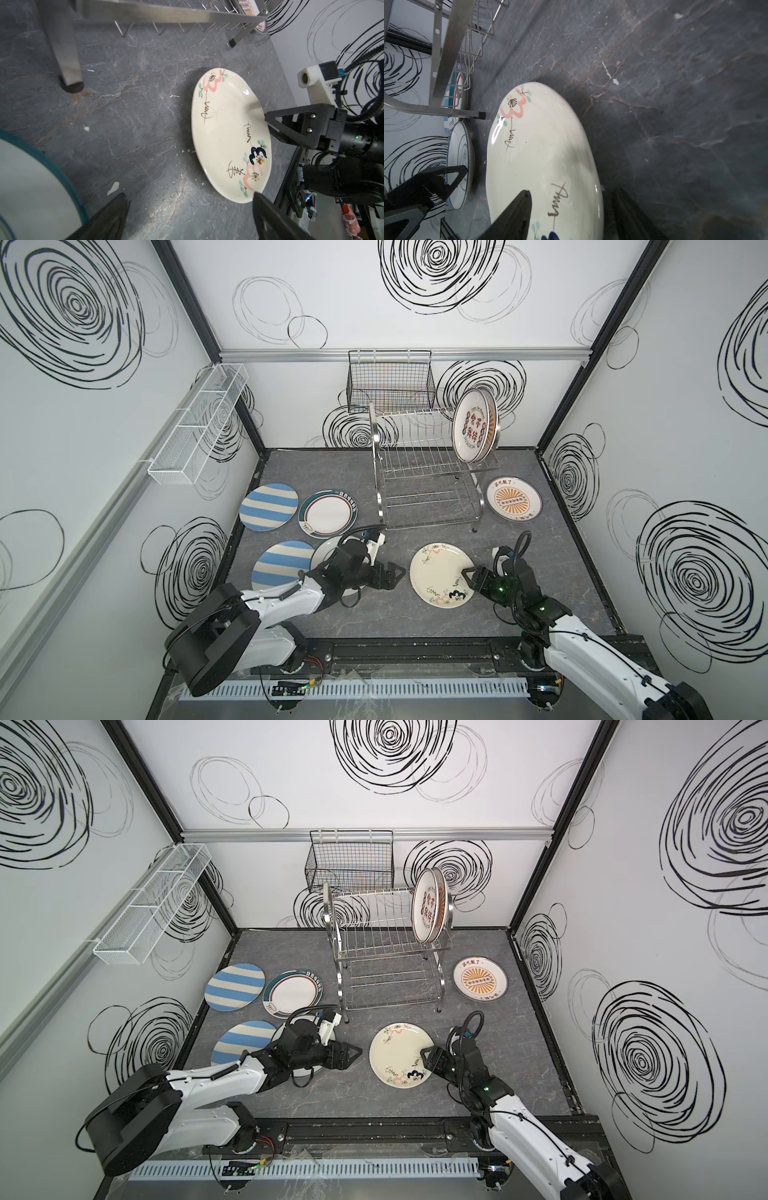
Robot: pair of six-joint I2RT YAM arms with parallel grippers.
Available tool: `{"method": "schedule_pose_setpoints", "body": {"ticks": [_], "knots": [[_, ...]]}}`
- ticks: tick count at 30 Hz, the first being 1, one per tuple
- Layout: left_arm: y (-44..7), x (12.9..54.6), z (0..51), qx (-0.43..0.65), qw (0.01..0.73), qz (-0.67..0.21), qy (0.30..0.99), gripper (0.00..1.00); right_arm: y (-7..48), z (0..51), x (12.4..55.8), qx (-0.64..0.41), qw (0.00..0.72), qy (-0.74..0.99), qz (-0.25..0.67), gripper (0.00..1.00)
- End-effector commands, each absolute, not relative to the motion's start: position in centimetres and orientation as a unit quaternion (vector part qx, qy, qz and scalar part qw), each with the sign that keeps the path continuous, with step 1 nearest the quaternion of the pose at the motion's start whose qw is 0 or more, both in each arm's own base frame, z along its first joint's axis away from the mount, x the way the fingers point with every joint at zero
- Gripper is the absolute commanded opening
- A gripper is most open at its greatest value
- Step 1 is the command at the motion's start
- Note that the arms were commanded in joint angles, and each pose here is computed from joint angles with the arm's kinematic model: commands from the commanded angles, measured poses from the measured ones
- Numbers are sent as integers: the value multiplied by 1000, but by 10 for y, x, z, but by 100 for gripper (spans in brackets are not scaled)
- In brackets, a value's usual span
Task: Load the plates into the dish rack
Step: 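Slide the floral plate with the right gripper toward the left gripper, then pinch the floral plate rim with the right gripper and tilt it up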
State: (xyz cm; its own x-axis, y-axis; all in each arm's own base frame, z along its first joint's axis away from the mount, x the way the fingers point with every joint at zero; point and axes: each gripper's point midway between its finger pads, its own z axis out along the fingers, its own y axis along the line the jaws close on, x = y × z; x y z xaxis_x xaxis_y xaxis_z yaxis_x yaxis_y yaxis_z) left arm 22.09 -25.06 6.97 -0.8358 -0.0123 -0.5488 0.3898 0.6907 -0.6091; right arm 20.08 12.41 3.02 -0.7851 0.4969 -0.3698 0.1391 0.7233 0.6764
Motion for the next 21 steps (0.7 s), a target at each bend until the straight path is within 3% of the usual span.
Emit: {"method": "schedule_pose_setpoints", "body": {"ticks": [1,21], "knots": [[-260,231,86,113,289,-395,865,96,121,9,189,191,248,892,326,65],[-275,229,83,138,278,-399,863,96,115,-7,189,199,247,893,321,41]]}}
